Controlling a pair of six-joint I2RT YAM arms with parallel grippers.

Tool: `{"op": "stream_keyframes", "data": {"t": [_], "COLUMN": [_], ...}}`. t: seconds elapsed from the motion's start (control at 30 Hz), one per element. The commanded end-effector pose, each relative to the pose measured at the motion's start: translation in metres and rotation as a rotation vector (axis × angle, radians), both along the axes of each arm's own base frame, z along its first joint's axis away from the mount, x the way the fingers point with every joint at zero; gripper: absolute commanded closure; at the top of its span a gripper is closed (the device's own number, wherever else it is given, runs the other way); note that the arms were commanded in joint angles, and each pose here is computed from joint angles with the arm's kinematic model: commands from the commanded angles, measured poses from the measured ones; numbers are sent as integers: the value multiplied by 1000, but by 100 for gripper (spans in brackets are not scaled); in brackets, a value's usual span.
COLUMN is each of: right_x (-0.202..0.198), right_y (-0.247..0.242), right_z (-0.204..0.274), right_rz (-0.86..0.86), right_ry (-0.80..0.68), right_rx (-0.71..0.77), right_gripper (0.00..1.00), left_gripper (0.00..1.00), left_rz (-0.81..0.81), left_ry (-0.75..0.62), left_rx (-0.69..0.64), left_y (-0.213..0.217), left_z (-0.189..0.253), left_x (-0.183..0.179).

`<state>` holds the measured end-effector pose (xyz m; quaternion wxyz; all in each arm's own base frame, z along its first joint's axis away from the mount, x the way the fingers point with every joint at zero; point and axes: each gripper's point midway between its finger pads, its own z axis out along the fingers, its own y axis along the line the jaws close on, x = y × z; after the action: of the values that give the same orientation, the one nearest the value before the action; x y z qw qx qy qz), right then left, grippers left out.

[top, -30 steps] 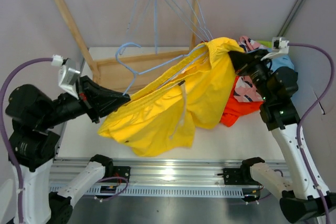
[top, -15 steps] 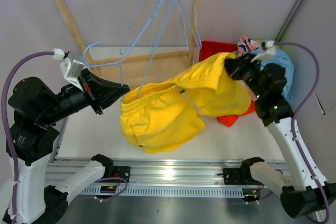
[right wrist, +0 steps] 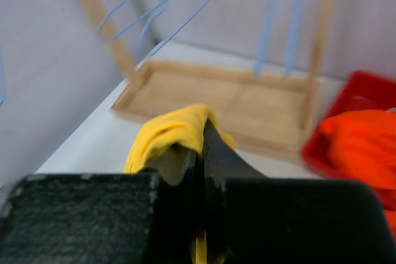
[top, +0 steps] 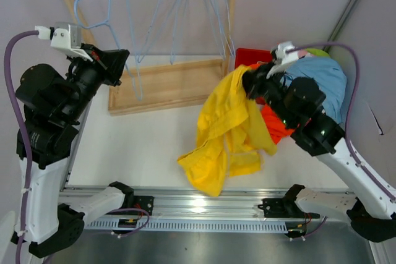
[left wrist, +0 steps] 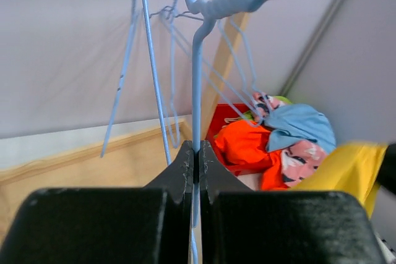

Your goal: Remove the shorts from the hanger

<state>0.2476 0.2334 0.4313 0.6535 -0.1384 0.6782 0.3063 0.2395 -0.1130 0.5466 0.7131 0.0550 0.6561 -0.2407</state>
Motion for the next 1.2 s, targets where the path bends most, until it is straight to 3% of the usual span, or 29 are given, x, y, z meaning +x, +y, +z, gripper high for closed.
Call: {"op": "stream_keyframes", "data": {"t": [0.0,0.03,0.07,0.13,0.17,0.23,0.27,0.33,0.5,0.53,0.57,0.6,0.63,0.73,0.77,0.83,0.87,0.93,1.0,1.03,1.1,1.13,1.17], "right_x": [36,66,67,104,102,120,152,165,225,245,251,250,258,243,235,210,196,170,147,136,118,112,105], "right_y": [-86,-98,-128,-158,-174,-192,-205,-225,-258,-253,-251,-251,-247,-249,-245,-233,-228,-207,-198,-190,-185,-182,-176], "right_z": [131,132,169,185,213,225,214,222,158,115,93,76,25,-46,-96,-114,-158,-167,-208,-210,-239,-245,-246], "right_rz": [-429,-540,-654,-776,-806,-870,-932,-1012,-1128,-1103,-1095,-1086,-1080,-1107,-1108,-1061,-1057,-988,-967,-944,-936,-926,-905], "right_ry": [-269,-277,-328,-360,-407,-434,-419,-436,-319,-239,-198,-158,-56,140,243,278,341,337,391,393,452,466,466], "right_rx": [132,81,127,134,200,219,187,194,158,122,106,99,74,71,87,142,149,189,171,183,167,162,163], "right_gripper": [100,100,100,100,100,100,100,100,100,95,81,16,1,0,1,0,1,1,1,1,0,1,0], "left_gripper": [100,100,100,100,100,100,100,100,100,100,100,100,100,100,100,100,100,100,100,100,100,100,100], "left_rz": [120,131,146,151,156,157,166,172,135,132,136,117,124,85,103,116,121,120,125,129,142,148,151], "left_ry": [-17,-9,-5,34,45,91,103,149,231,251,253,264,278,319,329,325,304,290,324,248,329,264,269], "left_rx": [20,24,22,31,31,64,73,105,127,133,128,129,124,131,132,145,144,154,172,155,183,162,160], "left_y": [28,34,38,41,43,44,45,43,22,19,19,12,14,5,10,11,12,12,9,10,7,9,8], "left_z": [0,-6,-10,-33,-37,-54,-57,-74,-102,-111,-111,-115,-118,-129,-130,-125,-114,-101,-101,-64,-87,-57,-57], "left_x": [-11,-19,-24,-29,-32,-32,-31,-22,12,19,24,37,45,74,83,102,107,117,138,137,164,165,173]}}
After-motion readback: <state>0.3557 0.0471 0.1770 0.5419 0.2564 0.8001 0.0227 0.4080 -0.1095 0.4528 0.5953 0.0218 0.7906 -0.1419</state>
